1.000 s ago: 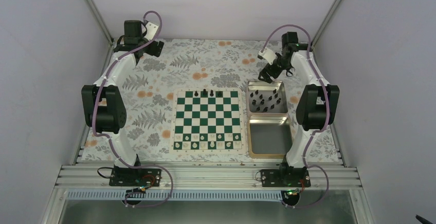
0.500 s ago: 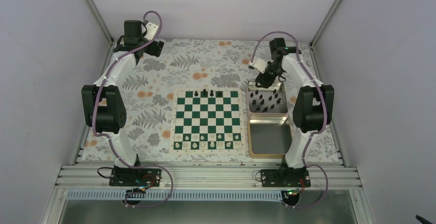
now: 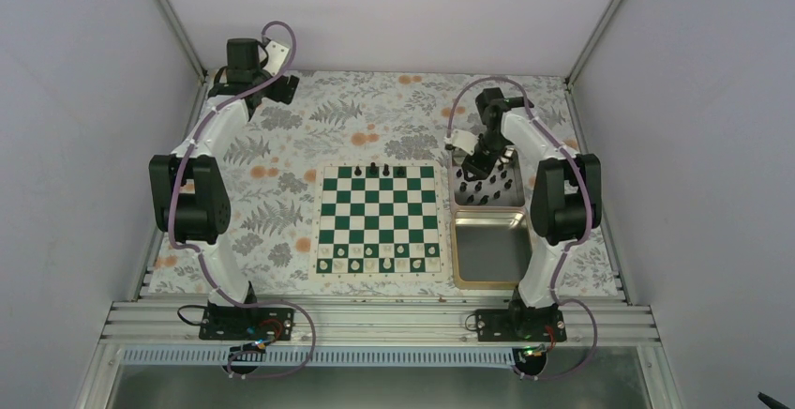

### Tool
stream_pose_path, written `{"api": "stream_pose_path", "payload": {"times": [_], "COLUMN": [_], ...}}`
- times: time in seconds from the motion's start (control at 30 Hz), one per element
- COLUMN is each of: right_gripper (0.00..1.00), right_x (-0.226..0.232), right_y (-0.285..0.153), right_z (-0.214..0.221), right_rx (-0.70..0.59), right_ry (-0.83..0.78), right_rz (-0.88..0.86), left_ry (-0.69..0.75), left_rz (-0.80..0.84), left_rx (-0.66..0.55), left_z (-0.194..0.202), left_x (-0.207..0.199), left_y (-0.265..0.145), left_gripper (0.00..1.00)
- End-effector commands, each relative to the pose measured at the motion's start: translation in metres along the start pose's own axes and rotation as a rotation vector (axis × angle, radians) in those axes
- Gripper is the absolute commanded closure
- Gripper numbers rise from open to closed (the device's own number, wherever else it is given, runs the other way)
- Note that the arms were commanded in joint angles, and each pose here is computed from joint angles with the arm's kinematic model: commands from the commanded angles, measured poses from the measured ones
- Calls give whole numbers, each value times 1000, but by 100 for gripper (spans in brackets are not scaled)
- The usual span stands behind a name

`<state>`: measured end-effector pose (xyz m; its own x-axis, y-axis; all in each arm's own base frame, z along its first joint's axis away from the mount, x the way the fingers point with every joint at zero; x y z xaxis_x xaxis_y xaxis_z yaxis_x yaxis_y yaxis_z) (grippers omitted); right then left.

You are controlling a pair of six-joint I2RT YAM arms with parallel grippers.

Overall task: Set up the chess pieces on the board
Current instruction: Pick up the chess piece from the storage box.

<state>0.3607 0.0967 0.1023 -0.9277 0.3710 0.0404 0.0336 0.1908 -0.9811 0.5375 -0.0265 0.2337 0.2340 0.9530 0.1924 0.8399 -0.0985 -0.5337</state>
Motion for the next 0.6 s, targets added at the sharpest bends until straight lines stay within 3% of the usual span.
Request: {"api": "stream_pose_path", "payload": {"times": [0.0, 0.57], "right_gripper": [62, 62], "right_x": [9, 3], "right_y": [8, 45], "right_z": [3, 4], "right_rx": [41, 74], "right_ry": [-16, -12], "right_rz": [-8, -13], "left_ry": [5, 8], "left_rz": [-14, 18], "left_rx": [-28, -26], "left_z": [-5, 0], "left_x": [4, -2], "left_y": [-8, -8], "left_gripper": [0, 0]}}
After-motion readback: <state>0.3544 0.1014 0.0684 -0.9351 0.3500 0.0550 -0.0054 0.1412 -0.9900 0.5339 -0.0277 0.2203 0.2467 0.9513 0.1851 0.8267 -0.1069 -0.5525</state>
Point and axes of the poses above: each gripper's point midway between its finger pads, its own y axis out along the fingers, its own x axis along the line the jaws close on, z = x × y, the point moved 2 cm from there along -y, back along the fingers, and after that the axes turned 6 degrees about -y, right-handed, at the moved point
